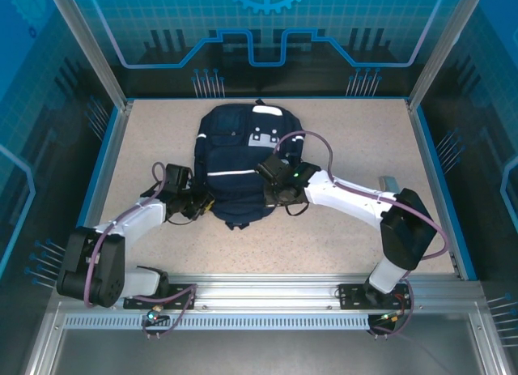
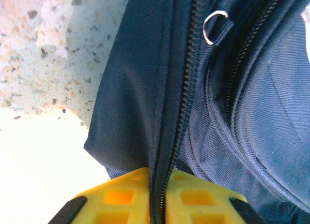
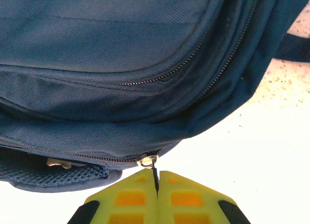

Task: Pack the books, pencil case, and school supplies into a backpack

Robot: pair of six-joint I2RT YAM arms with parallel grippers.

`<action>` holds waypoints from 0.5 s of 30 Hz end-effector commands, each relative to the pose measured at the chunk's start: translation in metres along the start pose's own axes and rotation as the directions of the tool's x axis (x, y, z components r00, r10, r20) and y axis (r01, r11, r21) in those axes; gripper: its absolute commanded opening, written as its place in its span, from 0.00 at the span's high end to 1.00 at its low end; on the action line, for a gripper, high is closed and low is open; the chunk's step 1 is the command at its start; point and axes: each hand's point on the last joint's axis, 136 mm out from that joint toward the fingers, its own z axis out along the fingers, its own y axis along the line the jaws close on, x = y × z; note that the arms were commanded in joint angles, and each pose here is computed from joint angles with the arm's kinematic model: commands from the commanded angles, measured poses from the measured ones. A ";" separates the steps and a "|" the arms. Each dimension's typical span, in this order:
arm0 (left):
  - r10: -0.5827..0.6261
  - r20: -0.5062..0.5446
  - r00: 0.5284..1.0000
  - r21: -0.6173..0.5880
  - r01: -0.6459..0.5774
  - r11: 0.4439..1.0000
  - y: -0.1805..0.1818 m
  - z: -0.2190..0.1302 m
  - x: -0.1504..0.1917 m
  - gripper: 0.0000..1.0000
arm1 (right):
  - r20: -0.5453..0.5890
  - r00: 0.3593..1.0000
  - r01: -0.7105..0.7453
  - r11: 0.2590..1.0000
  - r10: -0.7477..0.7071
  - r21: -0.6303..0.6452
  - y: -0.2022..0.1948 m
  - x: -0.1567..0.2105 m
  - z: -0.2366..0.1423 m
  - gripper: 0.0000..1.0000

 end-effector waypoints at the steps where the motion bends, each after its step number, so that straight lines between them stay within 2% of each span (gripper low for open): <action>1: 0.061 0.135 0.989 -0.045 -0.055 0.997 -0.006 -0.020 -0.028 0.78 | 0.020 0.996 0.085 0.996 -0.085 0.007 0.003 -0.006 -0.010 1.00; 4: 0.084 0.177 0.981 -0.085 -0.070 0.994 -0.003 -0.035 -0.032 0.59 | 0.021 0.989 0.149 0.980 -0.147 -0.129 0.043 -0.006 -0.010 1.00; 6: 0.091 0.192 0.977 -0.087 -0.075 0.993 -0.006 -0.044 -0.033 0.41 | 0.036 0.985 0.173 0.962 -0.170 -0.212 0.068 -0.009 -0.012 1.00; 7: 0.095 0.190 0.977 -0.086 -0.079 0.993 -0.008 -0.047 -0.032 0.37 | 0.036 0.984 0.179 0.952 -0.176 -0.247 0.078 -0.009 -0.012 1.00; 9: 0.100 0.174 0.980 -0.089 -0.086 0.992 -0.013 -0.054 -0.030 0.32 | 0.035 0.984 0.175 0.931 -0.173 -0.320 0.099 -0.012 -0.011 1.00; 15: 0.086 0.160 0.983 -0.068 -0.076 0.995 -0.022 -0.071 -0.023 0.27 | 0.034 0.985 0.167 0.878 -0.169 -0.449 0.146 -0.021 -0.005 1.00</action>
